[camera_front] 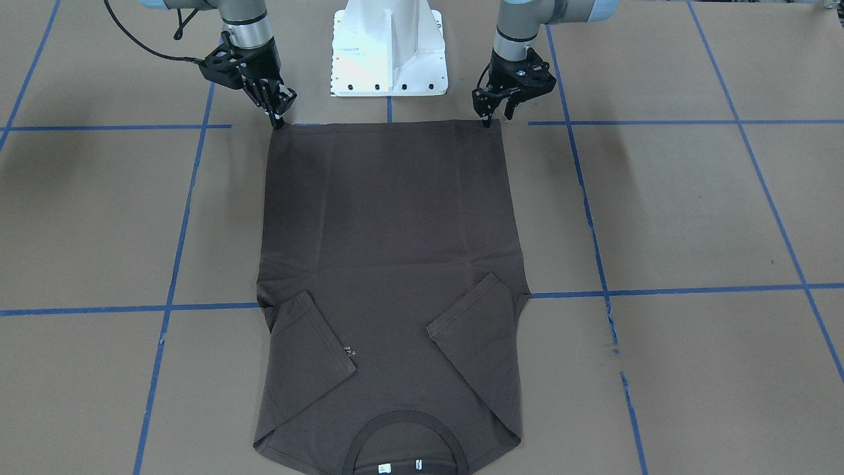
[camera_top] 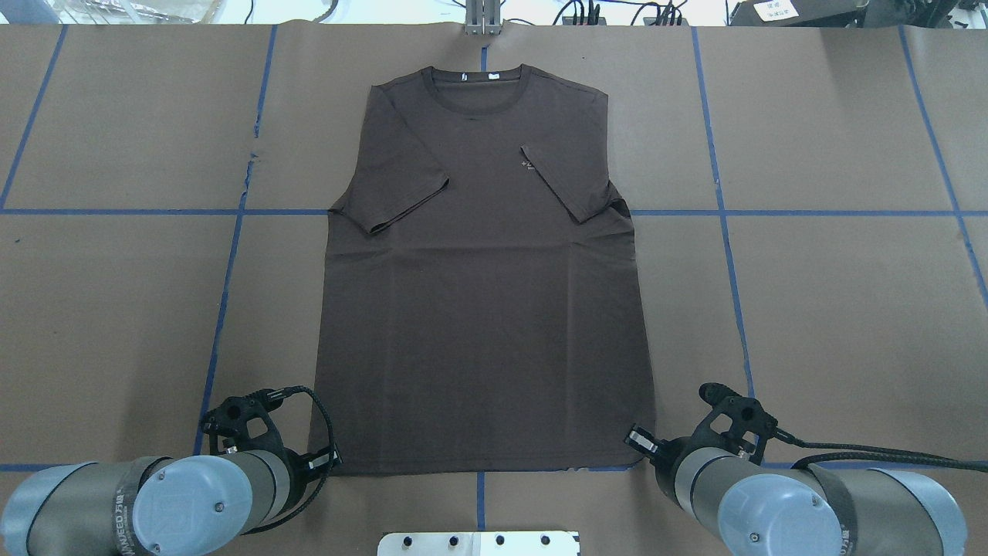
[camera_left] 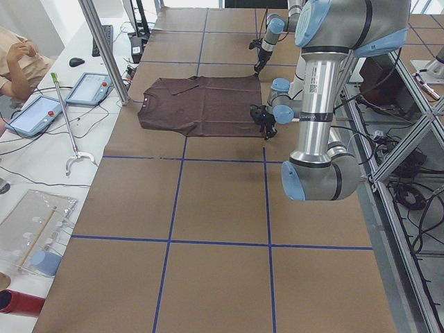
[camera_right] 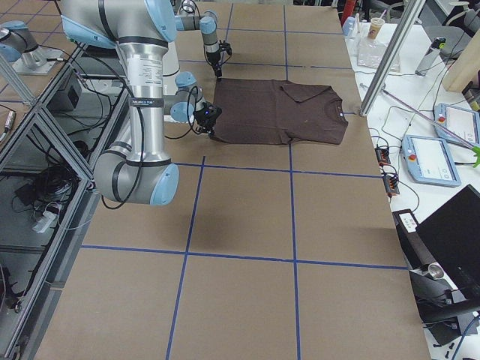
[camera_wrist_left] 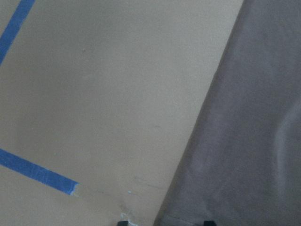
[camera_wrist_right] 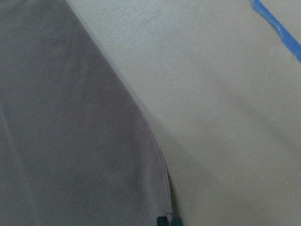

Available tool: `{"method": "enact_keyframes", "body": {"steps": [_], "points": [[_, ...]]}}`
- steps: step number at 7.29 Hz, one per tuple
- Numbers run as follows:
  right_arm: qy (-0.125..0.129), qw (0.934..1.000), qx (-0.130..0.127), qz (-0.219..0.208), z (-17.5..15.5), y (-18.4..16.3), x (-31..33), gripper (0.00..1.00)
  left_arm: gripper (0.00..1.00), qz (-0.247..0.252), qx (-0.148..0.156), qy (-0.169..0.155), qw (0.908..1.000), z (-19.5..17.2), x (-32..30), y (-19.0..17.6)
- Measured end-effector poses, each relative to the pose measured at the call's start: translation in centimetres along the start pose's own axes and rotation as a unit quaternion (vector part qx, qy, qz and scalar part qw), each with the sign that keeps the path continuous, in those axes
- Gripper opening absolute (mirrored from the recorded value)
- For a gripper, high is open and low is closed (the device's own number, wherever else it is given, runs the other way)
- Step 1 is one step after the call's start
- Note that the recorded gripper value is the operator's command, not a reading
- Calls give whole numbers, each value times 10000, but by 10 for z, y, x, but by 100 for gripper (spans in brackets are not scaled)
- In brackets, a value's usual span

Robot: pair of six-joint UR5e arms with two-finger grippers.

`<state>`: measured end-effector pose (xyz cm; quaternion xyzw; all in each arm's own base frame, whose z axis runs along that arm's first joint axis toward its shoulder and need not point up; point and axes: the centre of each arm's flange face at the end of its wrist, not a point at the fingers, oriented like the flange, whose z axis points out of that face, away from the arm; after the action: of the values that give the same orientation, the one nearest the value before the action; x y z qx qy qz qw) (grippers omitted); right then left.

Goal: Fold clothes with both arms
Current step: 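Grasp both hem corners with the left and right grippers, then lift the hem with both grippers and fold it toward the collar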

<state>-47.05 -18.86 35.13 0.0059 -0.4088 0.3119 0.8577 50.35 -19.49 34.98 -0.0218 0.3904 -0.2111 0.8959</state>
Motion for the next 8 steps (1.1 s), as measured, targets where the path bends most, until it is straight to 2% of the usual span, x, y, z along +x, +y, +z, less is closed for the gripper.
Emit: {"method": "enact_keyframes", "body": {"steps": [1,6,8], "points": [[2,10000,1,-1,0,0,0,0,0,-1,-1,-4,10000,0,0,0],[11,10000,11,2,0,-1,1,0,0,-44,14,16,10000,-2,2,-6],[-68,10000,-27,28,-13,-6,0,0,0,-59,-119,200,9997,-23,11,-7]]}}
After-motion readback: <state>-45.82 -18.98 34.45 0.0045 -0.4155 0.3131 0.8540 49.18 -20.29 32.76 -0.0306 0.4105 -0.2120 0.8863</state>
